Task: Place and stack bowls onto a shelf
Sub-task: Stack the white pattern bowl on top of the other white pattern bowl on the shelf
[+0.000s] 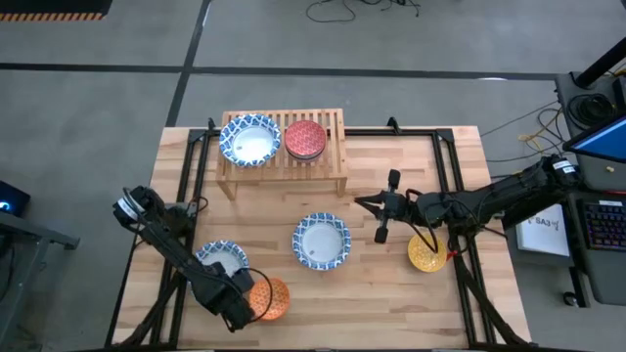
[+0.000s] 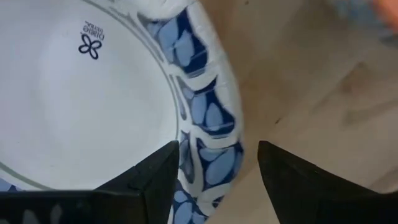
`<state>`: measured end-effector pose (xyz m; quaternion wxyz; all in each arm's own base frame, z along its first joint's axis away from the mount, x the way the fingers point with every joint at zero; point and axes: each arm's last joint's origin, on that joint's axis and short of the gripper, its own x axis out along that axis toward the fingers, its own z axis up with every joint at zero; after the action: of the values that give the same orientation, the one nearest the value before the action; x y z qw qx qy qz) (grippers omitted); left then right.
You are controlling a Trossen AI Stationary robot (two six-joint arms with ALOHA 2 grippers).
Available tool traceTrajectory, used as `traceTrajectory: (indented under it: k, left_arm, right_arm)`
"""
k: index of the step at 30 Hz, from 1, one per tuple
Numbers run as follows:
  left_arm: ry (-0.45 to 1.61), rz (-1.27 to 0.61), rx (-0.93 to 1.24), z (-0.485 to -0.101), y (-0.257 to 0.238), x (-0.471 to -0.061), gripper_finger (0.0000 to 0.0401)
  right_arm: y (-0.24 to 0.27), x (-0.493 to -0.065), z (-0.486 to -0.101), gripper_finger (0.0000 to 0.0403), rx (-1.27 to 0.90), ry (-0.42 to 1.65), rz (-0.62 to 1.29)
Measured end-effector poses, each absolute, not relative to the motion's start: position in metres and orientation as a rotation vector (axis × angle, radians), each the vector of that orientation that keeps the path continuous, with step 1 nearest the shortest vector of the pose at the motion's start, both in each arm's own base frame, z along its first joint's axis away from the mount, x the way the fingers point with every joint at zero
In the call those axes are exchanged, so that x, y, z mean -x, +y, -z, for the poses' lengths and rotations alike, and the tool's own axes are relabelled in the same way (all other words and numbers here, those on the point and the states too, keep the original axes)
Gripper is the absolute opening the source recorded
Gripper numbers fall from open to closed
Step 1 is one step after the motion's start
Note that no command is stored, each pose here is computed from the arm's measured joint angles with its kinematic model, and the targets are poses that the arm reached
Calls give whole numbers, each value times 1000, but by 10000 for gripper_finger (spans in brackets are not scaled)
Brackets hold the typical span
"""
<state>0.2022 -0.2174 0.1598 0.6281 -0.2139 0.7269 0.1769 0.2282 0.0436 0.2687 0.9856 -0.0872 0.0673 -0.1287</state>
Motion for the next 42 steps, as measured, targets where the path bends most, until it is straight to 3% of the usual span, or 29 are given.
traceTrajectory:
  k: [7,16,23,29,34,42]
  left_arm:
    - [1666,-424,487,-163,-214,-198,145]
    - [1700,-420,468,-172,-212,-195,11]
    - [1718,-280,327,-206,-216,-200,3]
    - [1796,-379,177,-267,-207,-197,1]
    - [1512,-258,193,-316,-200,-210,0]
    - [1103,-261,-39,-389,-159,-233,0]
  right_arm:
    - [47,-227,-269,9,177,133,248]
    - [47,-227,-269,9,184,137,249]
    - [47,-227,-267,9,195,150,248]
    - [47,-227,-264,9,205,158,246]
    - [47,-226,-262,9,217,164,245]
    - [48,-226,-261,9,245,170,238]
